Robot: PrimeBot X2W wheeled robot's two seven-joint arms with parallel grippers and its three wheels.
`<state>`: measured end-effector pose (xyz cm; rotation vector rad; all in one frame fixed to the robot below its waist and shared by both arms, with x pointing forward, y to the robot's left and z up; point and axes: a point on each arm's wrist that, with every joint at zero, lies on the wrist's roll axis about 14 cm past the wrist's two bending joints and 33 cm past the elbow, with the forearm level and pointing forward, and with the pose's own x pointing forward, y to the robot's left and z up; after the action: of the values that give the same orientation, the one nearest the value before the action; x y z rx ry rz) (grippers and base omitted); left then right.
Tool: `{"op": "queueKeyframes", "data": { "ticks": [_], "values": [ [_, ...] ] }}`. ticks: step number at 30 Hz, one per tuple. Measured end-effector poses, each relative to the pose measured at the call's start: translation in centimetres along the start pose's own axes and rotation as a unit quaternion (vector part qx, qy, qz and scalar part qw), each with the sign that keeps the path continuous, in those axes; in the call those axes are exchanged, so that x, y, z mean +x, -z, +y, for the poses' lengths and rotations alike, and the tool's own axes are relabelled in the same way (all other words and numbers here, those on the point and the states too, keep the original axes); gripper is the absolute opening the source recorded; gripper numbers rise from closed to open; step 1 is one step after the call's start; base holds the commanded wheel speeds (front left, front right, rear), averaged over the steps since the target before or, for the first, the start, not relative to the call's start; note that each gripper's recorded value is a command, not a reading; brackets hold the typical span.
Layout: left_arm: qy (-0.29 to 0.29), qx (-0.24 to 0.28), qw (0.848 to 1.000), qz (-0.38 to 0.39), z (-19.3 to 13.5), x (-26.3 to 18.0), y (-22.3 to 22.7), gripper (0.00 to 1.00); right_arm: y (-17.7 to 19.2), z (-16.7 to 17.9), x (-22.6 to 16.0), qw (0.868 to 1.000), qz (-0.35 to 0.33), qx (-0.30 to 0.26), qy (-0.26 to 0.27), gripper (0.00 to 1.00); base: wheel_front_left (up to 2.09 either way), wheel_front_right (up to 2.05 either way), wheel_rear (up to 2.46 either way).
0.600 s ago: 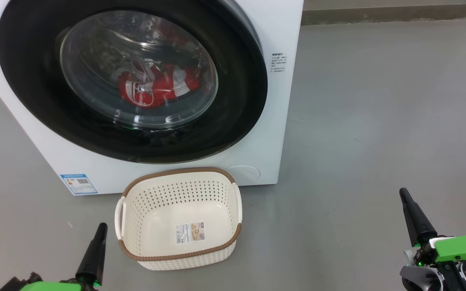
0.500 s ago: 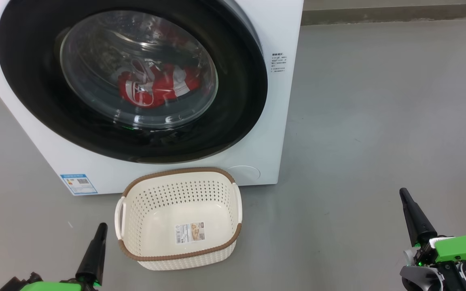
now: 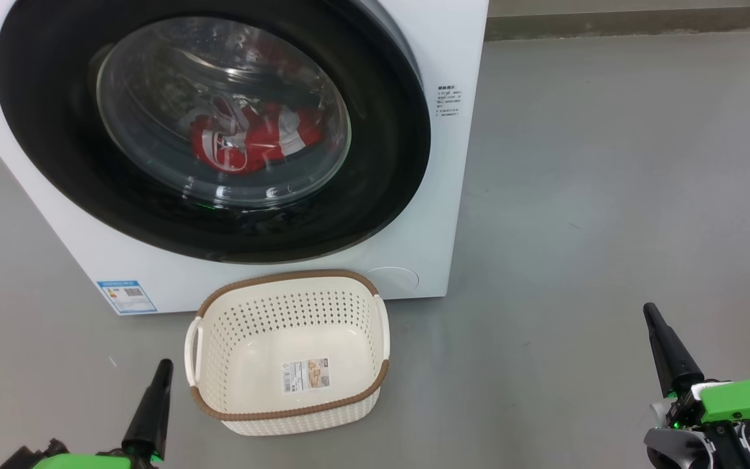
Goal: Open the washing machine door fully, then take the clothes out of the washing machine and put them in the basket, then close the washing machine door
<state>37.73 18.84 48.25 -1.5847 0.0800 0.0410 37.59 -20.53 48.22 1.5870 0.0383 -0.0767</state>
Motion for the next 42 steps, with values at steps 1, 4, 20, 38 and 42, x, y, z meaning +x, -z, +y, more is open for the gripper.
{"op": "queueKeyframes", "data": {
  "ticks": [1, 4, 20, 38, 42],
  "values": [
    [0.0, 0.0, 1.0, 0.0, 0.0, 0.0, 0.0, 1.0, 0.0, 0.0, 0.0, 1.0, 0.0, 0.0, 0.0, 1.0, 0.0, 0.0, 0.0],
    [-0.016, -0.003, 1.0, 0.002, 1.1, -0.3, 0.2, 1.0, 0.3, -1.1, -0.3, 1.0, 0.002, 0.004, 0.016, 1.0, 0.0, 0.0, 0.0],
    [-0.08, -0.015, 0.997, 0.011, 5.4, -2.3, 1.8, 1.0, 1.9, -6.1, -2.9, 0.996, 0.006, 0.022, 0.09, 1.0, 0.0, 0.0, 0.0],
    [-0.051, 0.034, 0.998, 0.024, 3.4, -1.0, 3.2, 1.0, 2.1, -4.3, -1.9, 0.998, 0.003, -0.022, 0.065, 1.0, 0.0, 0.0, 0.0],
    [-0.044, 0.064, 0.997, 0.022, 2.9, -0.8, 3.0, 1.0, 2.0, -4.3, -1.9, 0.997, 0.001, -0.036, 0.063, 1.0, 0.0, 0.0, 0.0]
  ]
}}
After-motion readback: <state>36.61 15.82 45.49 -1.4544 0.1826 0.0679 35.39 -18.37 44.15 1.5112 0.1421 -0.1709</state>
